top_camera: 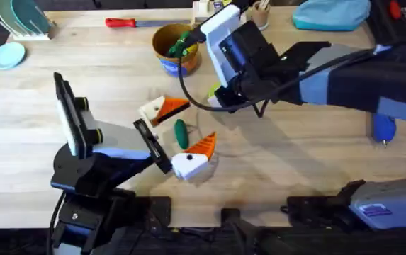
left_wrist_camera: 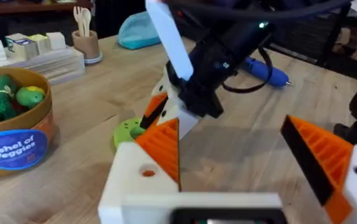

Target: Pick up the gripper from the table and insert it into the empty holder that is missing its gripper. Then pick up a screw, insert it into the mounting hole, and use the screwdriver to tighten it. Finally, clean up the table by picking up the vegetable and placing it into the bucket.

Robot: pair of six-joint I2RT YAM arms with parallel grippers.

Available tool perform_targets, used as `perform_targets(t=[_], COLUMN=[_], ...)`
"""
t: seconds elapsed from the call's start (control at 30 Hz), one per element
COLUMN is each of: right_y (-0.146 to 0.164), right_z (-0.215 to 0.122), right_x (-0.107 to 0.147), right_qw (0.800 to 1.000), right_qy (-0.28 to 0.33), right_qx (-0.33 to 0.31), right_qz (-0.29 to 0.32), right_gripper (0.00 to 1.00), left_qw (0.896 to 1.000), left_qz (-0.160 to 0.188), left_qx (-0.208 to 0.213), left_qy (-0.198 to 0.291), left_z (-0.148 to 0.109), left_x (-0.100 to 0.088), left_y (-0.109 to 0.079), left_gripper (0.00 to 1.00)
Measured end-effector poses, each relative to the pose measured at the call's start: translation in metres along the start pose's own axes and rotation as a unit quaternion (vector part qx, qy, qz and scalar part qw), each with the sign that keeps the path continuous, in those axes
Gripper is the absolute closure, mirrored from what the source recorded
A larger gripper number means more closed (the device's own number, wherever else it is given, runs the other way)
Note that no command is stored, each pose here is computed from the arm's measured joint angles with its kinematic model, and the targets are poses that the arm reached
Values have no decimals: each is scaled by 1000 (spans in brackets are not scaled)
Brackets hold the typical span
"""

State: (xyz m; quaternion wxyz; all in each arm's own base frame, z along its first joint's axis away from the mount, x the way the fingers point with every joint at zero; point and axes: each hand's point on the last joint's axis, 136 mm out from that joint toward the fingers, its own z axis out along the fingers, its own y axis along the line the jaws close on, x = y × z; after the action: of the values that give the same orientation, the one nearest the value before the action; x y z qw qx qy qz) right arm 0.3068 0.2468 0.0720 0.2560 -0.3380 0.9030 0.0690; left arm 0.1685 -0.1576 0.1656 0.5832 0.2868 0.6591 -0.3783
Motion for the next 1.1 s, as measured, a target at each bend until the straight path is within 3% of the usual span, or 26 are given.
perform_targets(t=[0.43,0.7,1.1], right_y=[3,4,-4], right_z=[15,17,11], right_x=[7,5,4], right_qw=[1000,1000,1000], right_qy=[16,11,10], right_qx=[-5,-5,17], right_qz=[0,-1,-1], right_gripper=[756,987,996], left_qw=[1000,1000,1000], left_qz=[0,0,0], left_qx=[0,0,0], left_qy=[0,0,0], left_z=[0,0,0], left_x=[0,0,0], left_y=[0,0,0], left_gripper=[8,8,8])
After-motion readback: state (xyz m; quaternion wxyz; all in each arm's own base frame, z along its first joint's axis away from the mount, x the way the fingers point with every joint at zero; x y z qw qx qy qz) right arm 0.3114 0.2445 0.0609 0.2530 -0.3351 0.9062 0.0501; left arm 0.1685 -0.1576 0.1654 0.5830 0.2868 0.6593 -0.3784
